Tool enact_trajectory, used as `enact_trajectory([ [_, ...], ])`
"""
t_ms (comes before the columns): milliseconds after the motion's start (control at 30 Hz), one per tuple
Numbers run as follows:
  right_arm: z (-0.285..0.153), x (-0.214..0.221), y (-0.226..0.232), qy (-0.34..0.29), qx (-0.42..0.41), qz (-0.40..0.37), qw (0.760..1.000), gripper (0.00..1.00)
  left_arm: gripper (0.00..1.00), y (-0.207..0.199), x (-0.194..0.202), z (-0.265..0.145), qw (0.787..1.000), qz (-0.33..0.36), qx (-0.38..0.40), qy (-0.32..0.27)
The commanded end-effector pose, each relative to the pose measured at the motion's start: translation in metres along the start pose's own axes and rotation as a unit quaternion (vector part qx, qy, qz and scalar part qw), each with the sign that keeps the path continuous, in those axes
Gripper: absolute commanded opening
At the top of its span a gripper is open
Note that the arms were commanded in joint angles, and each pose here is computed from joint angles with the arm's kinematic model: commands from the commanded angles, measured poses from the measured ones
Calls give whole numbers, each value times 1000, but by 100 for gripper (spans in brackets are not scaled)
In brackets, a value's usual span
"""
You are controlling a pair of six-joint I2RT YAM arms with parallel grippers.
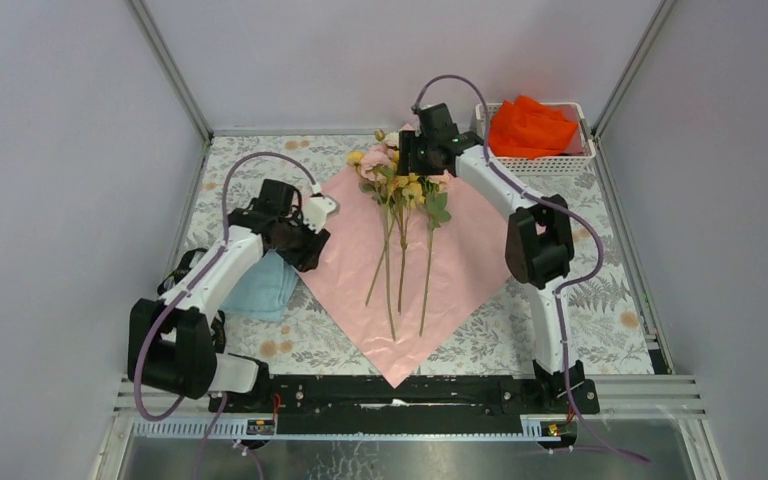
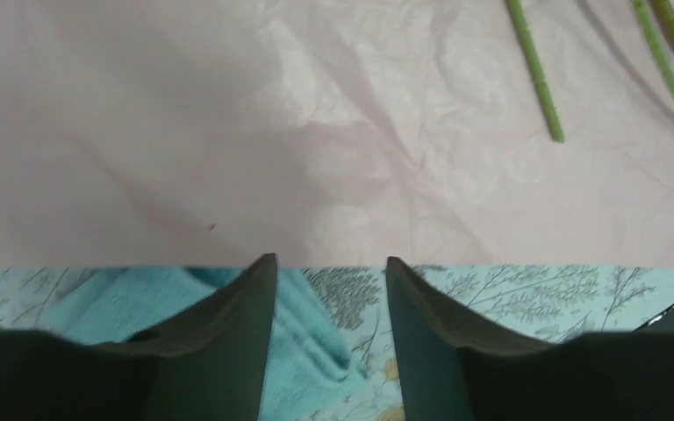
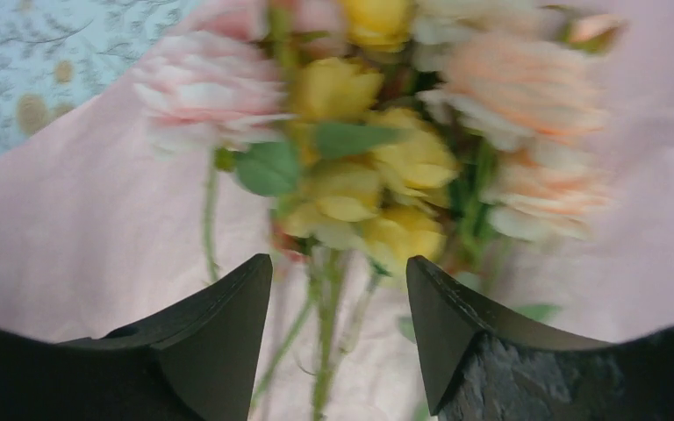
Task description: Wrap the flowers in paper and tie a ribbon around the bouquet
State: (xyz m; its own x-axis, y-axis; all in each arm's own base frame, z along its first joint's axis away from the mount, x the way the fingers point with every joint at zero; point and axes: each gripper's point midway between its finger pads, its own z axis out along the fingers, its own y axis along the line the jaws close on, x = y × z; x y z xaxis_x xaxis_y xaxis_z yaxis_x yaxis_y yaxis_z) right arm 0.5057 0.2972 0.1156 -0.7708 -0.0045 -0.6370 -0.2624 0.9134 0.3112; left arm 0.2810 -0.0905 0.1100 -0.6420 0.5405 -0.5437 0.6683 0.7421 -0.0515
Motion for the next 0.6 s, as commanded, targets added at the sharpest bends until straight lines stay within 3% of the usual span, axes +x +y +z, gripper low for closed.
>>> enact_trajectory([
  [0, -76, -38, -30, -53, 79, -44, 994, 65, 50, -11, -13, 31, 999, 48, -6, -2],
  [100, -92, 4, -53, -28, 115, -44, 992, 63, 39, -21, -24, 52, 996, 84, -10, 1],
  [267, -73, 98, -65, 60, 90, -7, 994, 30, 27, -34, -42, 82, 993, 120, -11, -10],
  [367, -54, 139, -64, 116, 62, 16, 991, 18, 27, -43, -43, 104, 990, 142, -12, -4],
  [567, -25, 158, -59, 134, 49, 23, 989, 8, 28, -57, -37, 141, 985, 173, -11, 22],
])
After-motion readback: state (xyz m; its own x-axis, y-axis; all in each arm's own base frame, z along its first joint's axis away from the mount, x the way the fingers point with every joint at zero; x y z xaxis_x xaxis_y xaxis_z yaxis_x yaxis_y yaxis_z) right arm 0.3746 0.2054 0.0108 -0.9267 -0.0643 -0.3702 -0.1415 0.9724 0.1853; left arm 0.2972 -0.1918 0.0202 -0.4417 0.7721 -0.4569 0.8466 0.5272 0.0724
